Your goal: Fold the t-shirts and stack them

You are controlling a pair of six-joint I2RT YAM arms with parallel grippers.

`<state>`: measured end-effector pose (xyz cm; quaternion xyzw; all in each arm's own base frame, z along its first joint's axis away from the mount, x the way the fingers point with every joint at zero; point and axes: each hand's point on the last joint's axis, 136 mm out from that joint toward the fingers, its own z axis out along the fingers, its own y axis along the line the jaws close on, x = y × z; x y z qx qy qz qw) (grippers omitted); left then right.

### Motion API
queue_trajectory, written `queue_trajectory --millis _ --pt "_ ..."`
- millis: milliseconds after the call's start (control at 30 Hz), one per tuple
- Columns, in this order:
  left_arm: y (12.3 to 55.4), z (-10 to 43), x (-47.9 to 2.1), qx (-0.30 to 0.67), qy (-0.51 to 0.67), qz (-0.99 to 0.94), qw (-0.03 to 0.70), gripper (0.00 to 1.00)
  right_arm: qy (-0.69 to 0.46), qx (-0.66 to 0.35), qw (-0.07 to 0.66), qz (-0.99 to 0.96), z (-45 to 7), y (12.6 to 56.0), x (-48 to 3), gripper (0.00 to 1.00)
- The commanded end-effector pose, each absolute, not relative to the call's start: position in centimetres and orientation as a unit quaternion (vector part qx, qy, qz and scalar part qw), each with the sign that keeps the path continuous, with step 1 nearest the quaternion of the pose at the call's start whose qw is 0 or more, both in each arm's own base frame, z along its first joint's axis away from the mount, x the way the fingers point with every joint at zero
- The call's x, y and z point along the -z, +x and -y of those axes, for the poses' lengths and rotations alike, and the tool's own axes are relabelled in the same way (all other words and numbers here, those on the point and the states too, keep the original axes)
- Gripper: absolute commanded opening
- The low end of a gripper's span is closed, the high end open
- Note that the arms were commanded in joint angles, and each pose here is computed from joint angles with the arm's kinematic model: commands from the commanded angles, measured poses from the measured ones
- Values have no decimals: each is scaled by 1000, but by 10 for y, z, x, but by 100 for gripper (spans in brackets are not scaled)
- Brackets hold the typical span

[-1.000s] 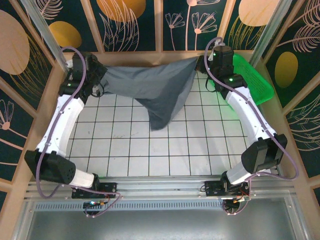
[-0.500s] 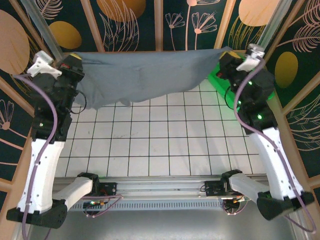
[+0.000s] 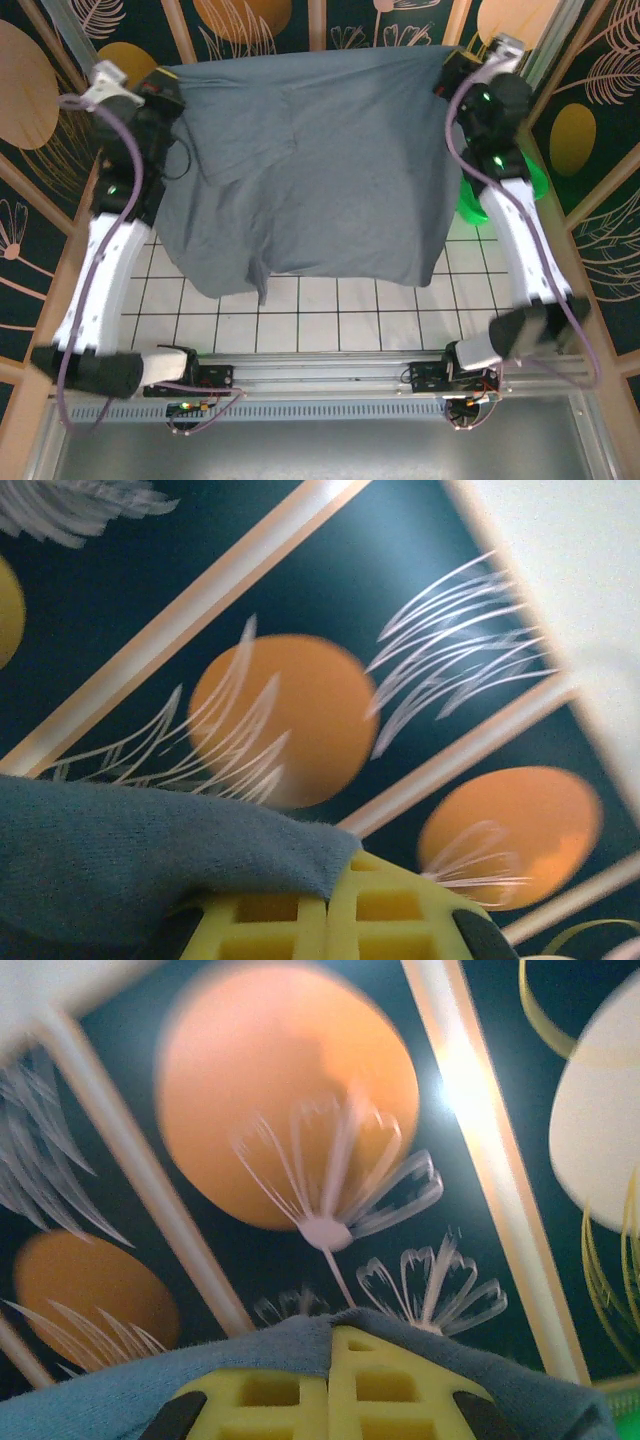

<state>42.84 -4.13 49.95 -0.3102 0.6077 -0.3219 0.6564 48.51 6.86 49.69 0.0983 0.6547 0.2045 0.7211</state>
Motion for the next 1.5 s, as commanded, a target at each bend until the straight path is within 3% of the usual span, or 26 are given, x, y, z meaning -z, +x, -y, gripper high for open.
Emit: queue_trajectory --millis 0,33,67,100,133,167,233,267,367,467,700,833,1067,1467 --pt "501 26 -412 241 -348 -671 609 0 110 -217 649 -721 -72 561 -421 0" --pt "523 23 -385 231 -353 -691 588 0 108 -222 624 -741 -77 584 -396 2" --pt "542 22 -362 224 -355 -709 566 0 107 -232 598 -760 -82 605 -376 14" --pt "562 18 -330 211 -360 -734 535 9 108 -241 571 -777 -85 622 -357 27" --pt "579 16 -304 203 -360 -758 505 34 113 -247 535 -800 -87 638 -334 42" --pt "589 14 -284 195 -365 -776 476 51 119 -247 509 -816 -88 648 -317 48" --pt "603 16 -260 179 -353 -805 442 67 132 -241 468 -840 -91 655 -292 54" --pt "604 17 -254 178 -347 -812 435 69 138 -234 453 -849 -91 654 -281 55" --pt "590 19 -241 173 -343 -824 417 71 133 -198 423 -874 -100 636 -259 55" --pt "548 10 -209 128 -367 -847 361 70 115 -196 425 -876 -117 599 -243 57" --pt "393 -15 -116 22 -413 -878 241 63 116 -221 398 -883 -122 484 -205 54" --pt "342 -26 -76 16 -435 -879 196 59 77 -248 390 -883 -134 417 -192 54" --pt "323 -21 -38 30 -438 -887 142 56 61 -256 335 -905 -138 349 -154 54" --pt "309 -43 -27 -49 -418 -900 114 59 68 -258 290 -919 -140 319 -135 54"
